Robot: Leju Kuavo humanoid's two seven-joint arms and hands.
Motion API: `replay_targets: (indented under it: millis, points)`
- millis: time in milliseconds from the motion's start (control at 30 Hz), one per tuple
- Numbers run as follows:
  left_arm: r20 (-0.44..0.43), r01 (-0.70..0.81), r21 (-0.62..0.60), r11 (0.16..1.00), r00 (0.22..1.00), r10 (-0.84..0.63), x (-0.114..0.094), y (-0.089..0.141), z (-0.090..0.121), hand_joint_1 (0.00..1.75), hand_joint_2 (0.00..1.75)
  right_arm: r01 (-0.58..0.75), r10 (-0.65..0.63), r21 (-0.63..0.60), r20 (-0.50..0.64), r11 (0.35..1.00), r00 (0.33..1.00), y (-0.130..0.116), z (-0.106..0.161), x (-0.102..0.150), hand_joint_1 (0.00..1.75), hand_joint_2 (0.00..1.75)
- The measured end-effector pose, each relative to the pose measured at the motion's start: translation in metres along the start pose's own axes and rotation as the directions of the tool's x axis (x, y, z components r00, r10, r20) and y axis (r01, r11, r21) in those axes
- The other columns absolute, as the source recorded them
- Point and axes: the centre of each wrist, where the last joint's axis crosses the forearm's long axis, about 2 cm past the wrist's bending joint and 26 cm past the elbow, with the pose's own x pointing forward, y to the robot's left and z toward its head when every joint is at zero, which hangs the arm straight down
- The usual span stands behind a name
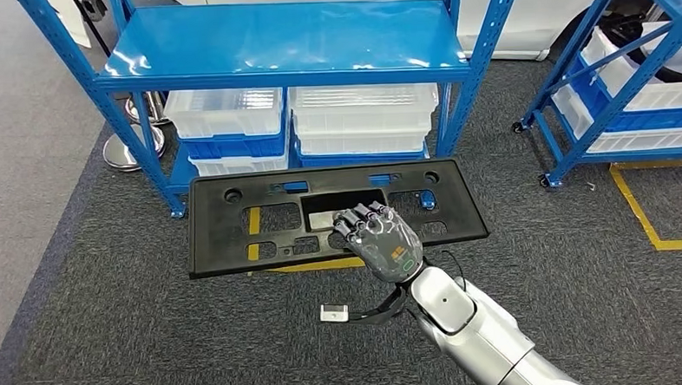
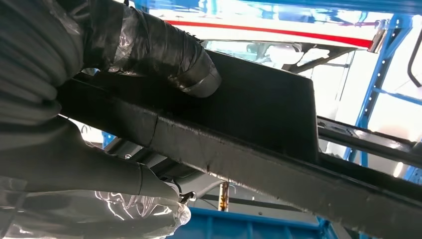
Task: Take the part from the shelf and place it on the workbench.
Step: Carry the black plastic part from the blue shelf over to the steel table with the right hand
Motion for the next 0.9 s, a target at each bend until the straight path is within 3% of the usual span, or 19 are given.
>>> replay_targets:
  millis: [900]
  points:
    - [-0.009, 0.014, 0.004, 1.0, 1.0, -0.014, -0.0018, 0.0036, -0.0002, 0.0, 1.75, 0.009, -0.009, 0.001, -0.007, 1.0, 1.0, 0.0011, -0.0039, 0.0038, 1.75, 1.75]
